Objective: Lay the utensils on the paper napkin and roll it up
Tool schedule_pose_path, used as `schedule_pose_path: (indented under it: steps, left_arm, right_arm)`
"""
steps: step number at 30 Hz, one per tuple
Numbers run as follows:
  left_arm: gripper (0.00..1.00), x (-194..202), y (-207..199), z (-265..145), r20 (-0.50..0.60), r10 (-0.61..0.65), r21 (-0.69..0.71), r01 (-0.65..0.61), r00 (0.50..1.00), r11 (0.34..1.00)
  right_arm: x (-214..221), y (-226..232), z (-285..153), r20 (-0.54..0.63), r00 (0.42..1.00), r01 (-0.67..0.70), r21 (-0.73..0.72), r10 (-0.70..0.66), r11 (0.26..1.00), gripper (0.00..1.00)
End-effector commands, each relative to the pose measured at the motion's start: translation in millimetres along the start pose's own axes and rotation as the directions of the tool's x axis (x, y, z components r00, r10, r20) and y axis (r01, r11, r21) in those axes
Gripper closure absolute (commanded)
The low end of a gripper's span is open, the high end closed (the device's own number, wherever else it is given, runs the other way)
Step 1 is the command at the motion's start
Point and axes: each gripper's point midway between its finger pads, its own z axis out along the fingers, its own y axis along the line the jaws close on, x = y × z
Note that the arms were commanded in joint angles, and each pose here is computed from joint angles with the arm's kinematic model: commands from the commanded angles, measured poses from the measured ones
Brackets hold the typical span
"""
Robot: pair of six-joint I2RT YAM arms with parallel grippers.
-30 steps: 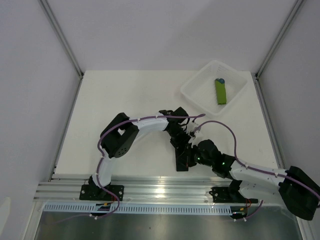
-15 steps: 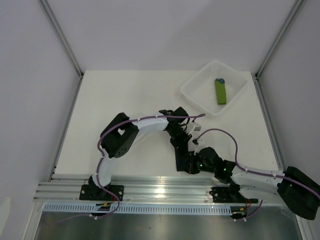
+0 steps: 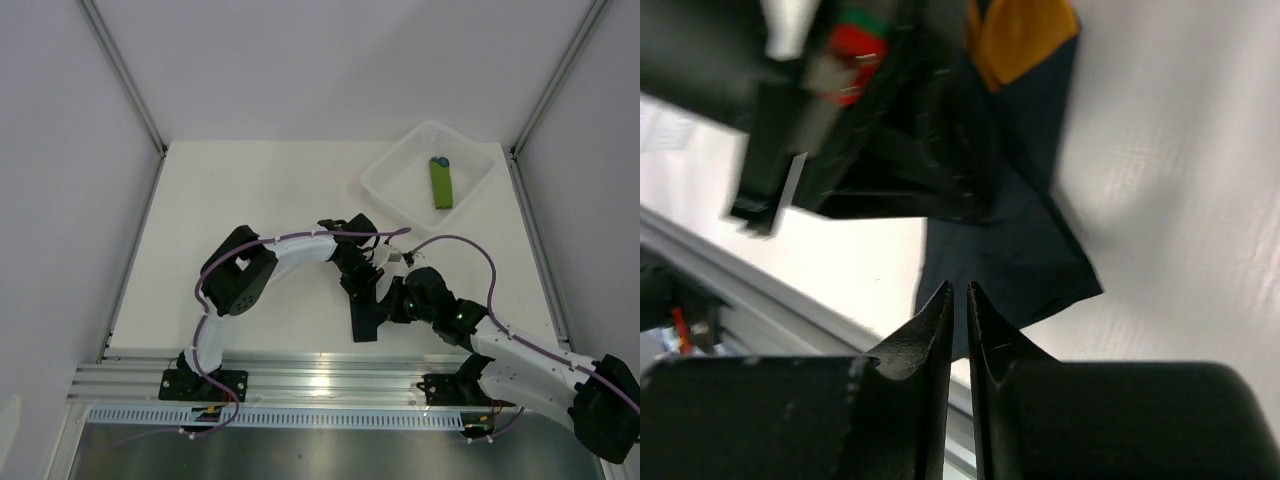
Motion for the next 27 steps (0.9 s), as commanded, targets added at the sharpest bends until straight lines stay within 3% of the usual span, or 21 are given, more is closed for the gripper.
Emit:
schedule_pose_path:
  steps: [1, 14, 23, 27]
  left_arm:
    - [0.87, -4, 16, 1, 0.003, 0.033, -0.061, -0.033, 0.999, 0.998]
    - [0.87, -3, 16, 4, -0.003, 0.035, -0.051, -0.035, 0.999, 0.998]
    - [0.87, -1, 16, 3, -0.007, 0.028, -0.057, -0.028, 1.000, 0.998]
    - [0.87, -2, 16, 2, -0.005, 0.030, -0.059, -0.030, 1.000, 0.998]
  right_arm:
    - [1, -15, 7, -0.054, 0.998, 0.027, 0.081, -0.023, 0.996, 0.86]
    - [4, -42, 34, -0.080, 0.996, -0.010, 0.165, 0.024, 0.986, 0.84]
    - [2, -52, 27, -0.061, 0.998, -0.014, 0.216, 0.028, 0.976, 0.80]
    - [-16, -31, 21, -0.021, 1.000, 0.003, 0.150, 0.000, 0.989, 0.79]
